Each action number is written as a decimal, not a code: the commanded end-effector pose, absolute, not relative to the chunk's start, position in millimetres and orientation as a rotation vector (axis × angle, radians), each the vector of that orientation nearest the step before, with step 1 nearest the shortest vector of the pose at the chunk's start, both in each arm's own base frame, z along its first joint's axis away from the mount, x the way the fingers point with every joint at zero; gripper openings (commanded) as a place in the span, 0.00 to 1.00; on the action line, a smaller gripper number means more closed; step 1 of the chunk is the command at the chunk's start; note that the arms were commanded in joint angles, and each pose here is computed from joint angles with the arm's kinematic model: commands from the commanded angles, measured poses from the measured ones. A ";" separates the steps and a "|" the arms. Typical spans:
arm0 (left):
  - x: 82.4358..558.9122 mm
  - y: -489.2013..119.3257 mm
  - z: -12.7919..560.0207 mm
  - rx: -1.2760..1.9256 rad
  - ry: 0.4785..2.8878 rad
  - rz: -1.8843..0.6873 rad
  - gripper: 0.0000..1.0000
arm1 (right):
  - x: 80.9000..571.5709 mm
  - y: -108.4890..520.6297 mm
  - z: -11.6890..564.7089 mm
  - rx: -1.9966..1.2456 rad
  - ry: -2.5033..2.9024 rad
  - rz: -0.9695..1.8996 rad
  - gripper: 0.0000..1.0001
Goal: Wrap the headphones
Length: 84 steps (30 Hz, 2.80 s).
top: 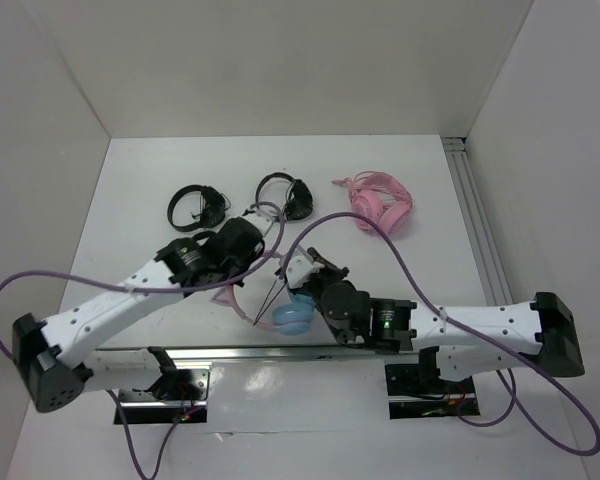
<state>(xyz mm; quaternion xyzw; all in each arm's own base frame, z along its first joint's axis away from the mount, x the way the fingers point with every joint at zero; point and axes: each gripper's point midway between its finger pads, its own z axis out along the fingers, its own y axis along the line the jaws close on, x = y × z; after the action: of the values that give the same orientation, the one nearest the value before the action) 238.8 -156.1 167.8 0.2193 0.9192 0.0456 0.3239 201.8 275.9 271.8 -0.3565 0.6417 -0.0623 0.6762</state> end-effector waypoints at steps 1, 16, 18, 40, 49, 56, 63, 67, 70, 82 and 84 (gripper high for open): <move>219.4 -173.2 197.4 0.712 2.235 -0.096 0.00 | 221.2 251.6 322.5 -0.588 1.396 -0.075 0.02; 157.7 -189.1 259.5 0.930 1.993 -0.432 0.00 | 286.2 245.9 331.7 -0.612 1.362 0.123 0.06; 154.8 -188.6 273.1 0.933 1.962 -0.455 0.00 | 293.4 248.1 321.5 -0.618 1.383 0.173 0.02; 196.6 -194.2 431.2 0.441 1.689 -0.560 0.00 | 285.6 351.5 276.0 -0.834 1.284 1.034 0.10; 214.6 -174.2 472.6 0.217 1.615 -0.515 0.00 | 284.8 365.3 245.5 -0.807 1.299 1.183 0.10; 228.1 -150.6 477.1 0.022 1.592 -0.439 0.00 | 288.4 369.5 235.7 -0.789 1.313 1.208 0.10; 231.6 -129.9 482.3 -0.128 1.590 -0.395 0.00 | 281.6 369.4 207.5 -0.776 1.346 1.260 0.19; 239.5 -130.3 478.7 -0.153 1.605 -0.384 0.00 | 278.8 372.9 196.9 -0.777 1.360 1.276 0.12; 243.8 -125.6 475.5 -0.214 1.609 -0.368 0.00 | 273.3 374.6 181.8 -0.786 1.397 1.286 0.14; 253.9 -105.7 463.2 -0.393 1.597 -0.270 0.00 | 253.8 372.3 159.0 -0.780 1.455 1.273 0.00; 260.2 -98.8 457.6 -0.426 1.596 -0.227 0.00 | 247.9 375.3 157.4 -0.790 1.462 1.250 0.00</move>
<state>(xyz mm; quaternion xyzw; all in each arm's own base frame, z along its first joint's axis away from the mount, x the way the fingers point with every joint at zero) 250.3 -113.8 425.5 -0.0826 0.7618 -0.0686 0.6388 259.5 369.2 146.1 -0.3148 0.6283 0.5226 0.4828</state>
